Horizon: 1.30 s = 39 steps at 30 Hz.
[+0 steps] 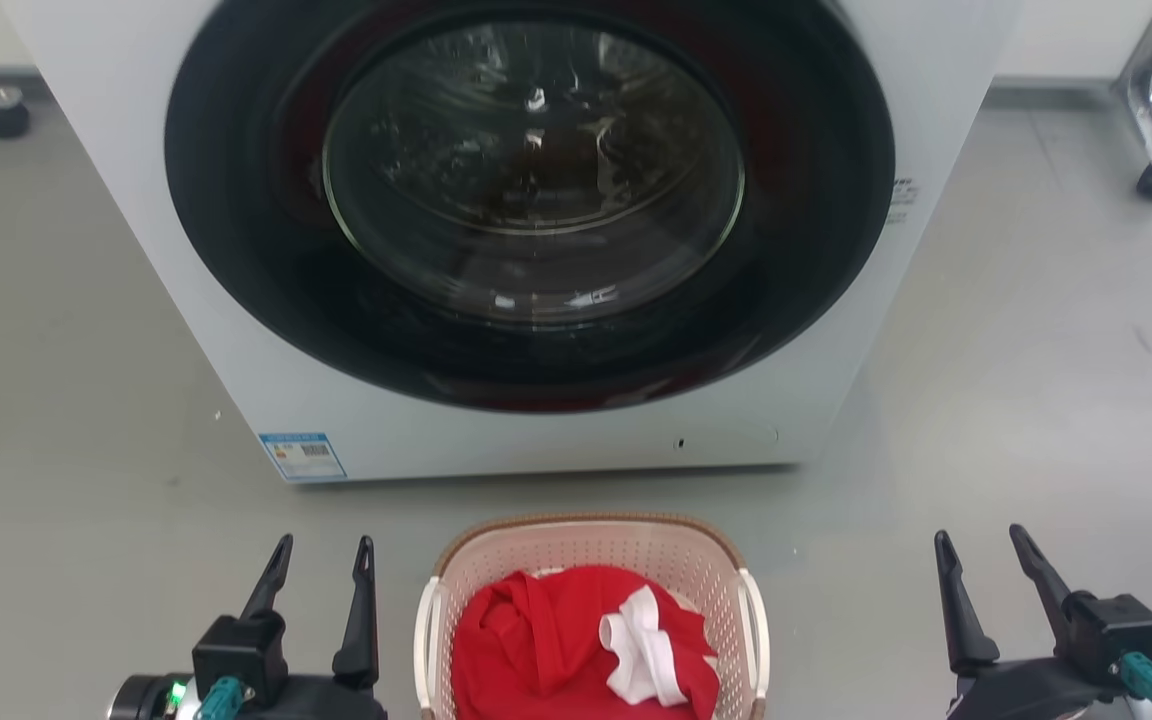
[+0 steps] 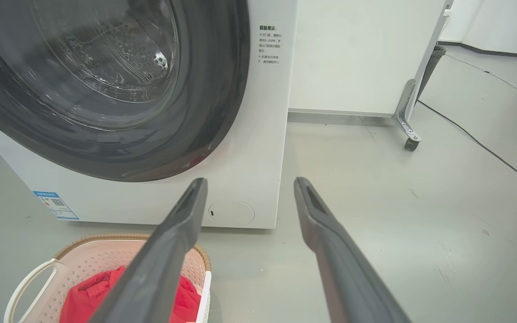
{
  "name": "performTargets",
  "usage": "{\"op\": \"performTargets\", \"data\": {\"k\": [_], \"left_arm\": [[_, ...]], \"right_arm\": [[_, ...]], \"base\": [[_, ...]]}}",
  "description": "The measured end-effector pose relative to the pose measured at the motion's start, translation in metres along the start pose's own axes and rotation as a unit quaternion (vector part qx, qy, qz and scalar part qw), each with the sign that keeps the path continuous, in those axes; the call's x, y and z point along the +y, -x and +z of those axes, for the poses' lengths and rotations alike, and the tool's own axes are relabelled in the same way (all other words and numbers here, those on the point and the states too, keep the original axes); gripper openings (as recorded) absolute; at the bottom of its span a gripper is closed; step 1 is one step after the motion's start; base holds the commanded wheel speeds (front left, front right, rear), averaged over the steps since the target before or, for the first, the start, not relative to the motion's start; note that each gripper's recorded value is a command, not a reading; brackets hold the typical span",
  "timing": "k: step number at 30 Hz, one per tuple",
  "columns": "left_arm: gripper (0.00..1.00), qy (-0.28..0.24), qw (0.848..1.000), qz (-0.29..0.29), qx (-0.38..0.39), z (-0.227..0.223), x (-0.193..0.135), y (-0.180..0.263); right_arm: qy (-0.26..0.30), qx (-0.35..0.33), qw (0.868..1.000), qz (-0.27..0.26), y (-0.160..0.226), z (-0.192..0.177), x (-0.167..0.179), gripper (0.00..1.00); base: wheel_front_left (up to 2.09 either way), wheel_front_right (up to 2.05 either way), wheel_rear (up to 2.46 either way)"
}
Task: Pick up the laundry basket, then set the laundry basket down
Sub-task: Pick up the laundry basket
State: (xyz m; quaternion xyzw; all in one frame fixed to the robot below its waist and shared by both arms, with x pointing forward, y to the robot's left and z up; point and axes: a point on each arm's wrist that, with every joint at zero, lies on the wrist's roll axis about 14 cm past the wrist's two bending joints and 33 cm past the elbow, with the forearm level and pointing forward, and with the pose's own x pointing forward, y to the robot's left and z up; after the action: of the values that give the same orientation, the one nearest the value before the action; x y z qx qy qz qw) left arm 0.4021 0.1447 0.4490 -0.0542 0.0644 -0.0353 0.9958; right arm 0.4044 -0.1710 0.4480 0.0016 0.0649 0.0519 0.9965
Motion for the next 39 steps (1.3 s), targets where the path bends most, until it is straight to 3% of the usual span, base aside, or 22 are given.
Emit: {"op": "performTargets", "data": {"k": [18, 39], "left_arm": [[1.00, 0.014, 0.998, -0.013, 0.052, -0.046, -0.004, -0.060], [1.00, 0.037, 0.982, -0.012, 0.183, -0.156, 0.000, -0.096]], "right_arm": [[-0.021, 0.058, 0.998, 0.007, -0.053, -0.051, 0.008, 1.00], [-0.046, 0.160, 0.986, 0.012, -0.087, -0.146, 0.022, 1.00]], "base": [[0.00, 0.00, 0.00], [0.00, 0.00, 0.00]]}}
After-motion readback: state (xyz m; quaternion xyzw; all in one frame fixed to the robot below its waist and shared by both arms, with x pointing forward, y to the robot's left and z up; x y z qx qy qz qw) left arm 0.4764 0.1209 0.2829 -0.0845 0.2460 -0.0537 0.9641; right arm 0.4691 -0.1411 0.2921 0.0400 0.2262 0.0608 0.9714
